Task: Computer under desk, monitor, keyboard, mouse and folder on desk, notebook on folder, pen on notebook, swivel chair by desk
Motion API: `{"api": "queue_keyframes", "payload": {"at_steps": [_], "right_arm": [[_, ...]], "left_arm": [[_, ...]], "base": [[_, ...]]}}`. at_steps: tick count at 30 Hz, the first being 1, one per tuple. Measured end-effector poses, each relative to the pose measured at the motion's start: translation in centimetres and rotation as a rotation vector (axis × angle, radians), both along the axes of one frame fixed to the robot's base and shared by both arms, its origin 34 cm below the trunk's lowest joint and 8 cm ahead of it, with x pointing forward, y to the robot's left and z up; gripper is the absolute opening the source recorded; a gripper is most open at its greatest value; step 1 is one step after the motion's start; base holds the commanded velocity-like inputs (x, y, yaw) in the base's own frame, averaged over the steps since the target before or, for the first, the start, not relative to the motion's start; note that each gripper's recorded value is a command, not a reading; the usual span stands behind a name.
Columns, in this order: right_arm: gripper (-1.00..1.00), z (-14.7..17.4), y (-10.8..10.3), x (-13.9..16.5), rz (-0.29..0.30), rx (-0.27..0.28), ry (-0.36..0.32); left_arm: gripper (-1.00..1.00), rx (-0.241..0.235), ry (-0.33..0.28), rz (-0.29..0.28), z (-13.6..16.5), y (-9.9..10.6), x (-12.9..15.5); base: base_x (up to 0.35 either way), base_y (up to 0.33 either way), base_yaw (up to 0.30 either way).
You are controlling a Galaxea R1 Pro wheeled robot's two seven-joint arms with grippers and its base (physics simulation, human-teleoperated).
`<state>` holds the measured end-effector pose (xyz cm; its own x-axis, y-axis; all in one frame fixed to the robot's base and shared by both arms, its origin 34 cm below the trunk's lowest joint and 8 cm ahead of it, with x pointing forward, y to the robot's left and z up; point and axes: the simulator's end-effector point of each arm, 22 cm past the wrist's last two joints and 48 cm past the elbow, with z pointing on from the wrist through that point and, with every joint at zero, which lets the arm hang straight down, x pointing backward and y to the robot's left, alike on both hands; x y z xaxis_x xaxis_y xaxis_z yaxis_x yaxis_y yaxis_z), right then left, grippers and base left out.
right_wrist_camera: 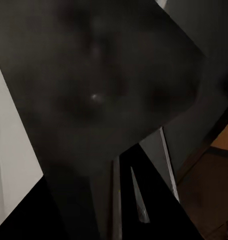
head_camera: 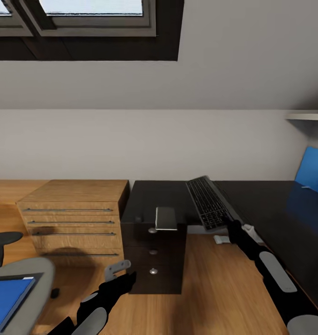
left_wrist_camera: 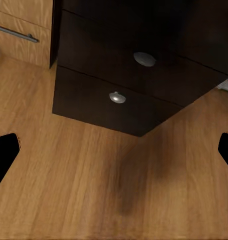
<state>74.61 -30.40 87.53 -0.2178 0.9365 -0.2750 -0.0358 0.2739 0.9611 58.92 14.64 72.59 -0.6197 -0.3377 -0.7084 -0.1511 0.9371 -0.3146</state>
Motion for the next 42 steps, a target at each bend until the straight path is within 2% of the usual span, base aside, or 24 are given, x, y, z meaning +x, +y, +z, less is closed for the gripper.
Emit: {"api": "queue_keyframes", "payload": {"at_steps": [2,7,19,42], "right_arm": [[-1.0,0.9,0.5,-0.2,0.022,0.001,-0.01],[-1.0,2.1,0.8,-0.3,0.035,-0.005,-0.017],[-1.0,5.0,1.1,-0.1,0.041,-0.001,-0.031],[-1.0,8.4,1.0,0.0,0.04,-0.006,-0.023]], "left_arm": [[1.0,0.001,-0.001,0.0,0.4,0.0,0.0],[1.0,0.002,-0.003,-0.002,1.3,-0.1,0.1],[1.0,0.0,-0.002,-0.004,3.5,-0.2,0.3],[1.0,0.004,0.0,-0.024,7.1,-0.9,0.0]], "base": [[-0.341,-0.069,0.0],[-0.342,-0.075,0.0],[-0.342,-0.008,0.0],[-0.347,-0.002,0.0]]}}
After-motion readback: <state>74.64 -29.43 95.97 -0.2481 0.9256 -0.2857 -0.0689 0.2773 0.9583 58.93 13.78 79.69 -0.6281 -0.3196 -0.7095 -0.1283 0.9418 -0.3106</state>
